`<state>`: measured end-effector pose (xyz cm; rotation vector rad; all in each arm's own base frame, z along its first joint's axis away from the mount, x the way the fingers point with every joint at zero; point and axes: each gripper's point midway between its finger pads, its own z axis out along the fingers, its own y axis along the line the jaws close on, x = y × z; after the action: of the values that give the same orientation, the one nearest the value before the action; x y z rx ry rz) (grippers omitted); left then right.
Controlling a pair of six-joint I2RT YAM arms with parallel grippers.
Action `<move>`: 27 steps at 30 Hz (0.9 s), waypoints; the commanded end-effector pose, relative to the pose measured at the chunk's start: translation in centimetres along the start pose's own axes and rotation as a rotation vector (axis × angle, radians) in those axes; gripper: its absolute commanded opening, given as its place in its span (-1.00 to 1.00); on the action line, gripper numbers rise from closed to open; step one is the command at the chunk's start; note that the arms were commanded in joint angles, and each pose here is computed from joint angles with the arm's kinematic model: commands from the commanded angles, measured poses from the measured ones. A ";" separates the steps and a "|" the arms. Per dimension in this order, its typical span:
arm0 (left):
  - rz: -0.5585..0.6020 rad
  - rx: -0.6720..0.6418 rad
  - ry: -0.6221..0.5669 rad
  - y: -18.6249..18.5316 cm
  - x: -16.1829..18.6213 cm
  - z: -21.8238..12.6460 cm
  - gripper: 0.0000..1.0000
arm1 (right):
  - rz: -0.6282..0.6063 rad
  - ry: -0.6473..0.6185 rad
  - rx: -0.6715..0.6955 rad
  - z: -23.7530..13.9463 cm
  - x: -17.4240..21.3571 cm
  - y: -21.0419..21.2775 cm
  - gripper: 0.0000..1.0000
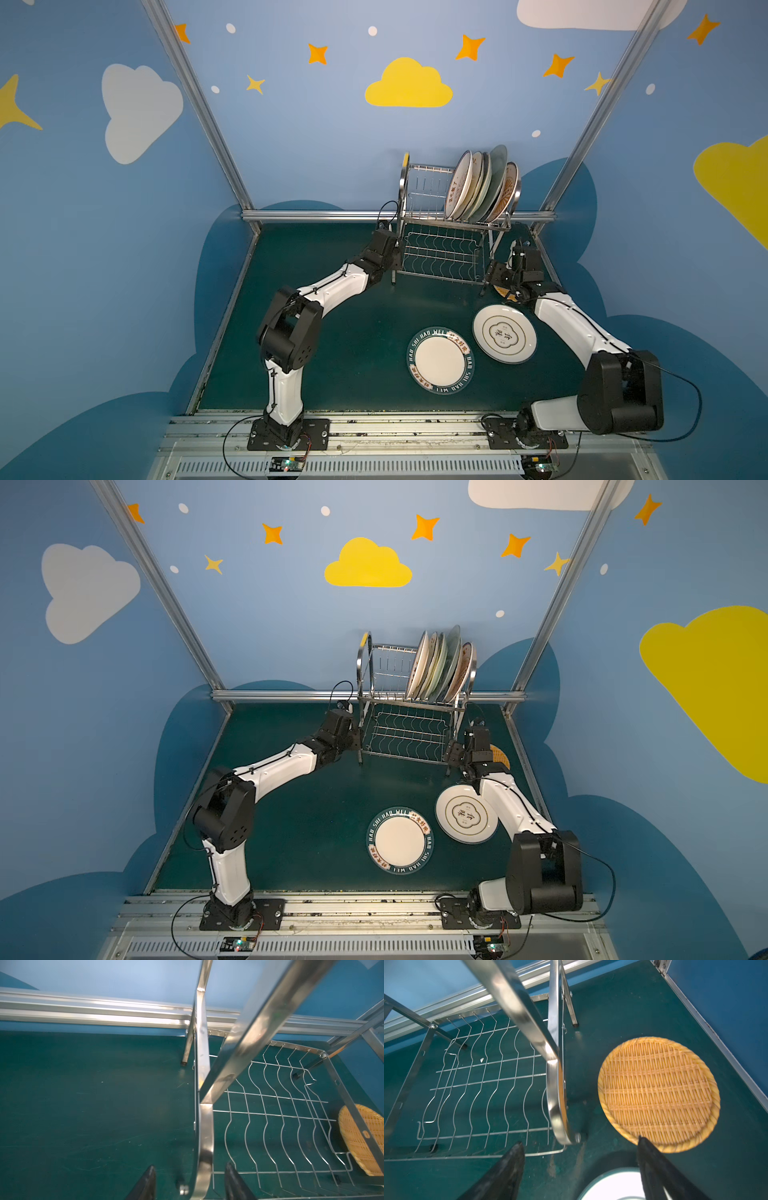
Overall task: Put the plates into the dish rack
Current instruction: 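Withdraw the right gripper from the rack and lower it toward the wicker tray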
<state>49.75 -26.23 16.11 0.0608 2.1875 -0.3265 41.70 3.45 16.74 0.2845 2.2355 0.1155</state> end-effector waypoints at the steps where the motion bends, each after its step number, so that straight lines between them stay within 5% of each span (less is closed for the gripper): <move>1: 0.019 0.013 0.029 -0.3 0.2 0.7 -0.04 | 0.009 -0.028 -0.042 0.6 -1.8 0.8 0.58; 12: 0.031 0.009 0.059 -0.4 1.0 2.5 -0.37 | 0.040 0.169 -0.033 2.7 -0.6 1.3 -0.04; 27: 0.044 0.032 0.079 -0.6 1.8 1.9 -0.92 | 0.038 0.222 -0.062 4.4 0.7 1.8 -0.73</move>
<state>50.59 -27.29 13.31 0.1847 2.2410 -0.2829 45.03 5.40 15.04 0.2695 2.3916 0.2521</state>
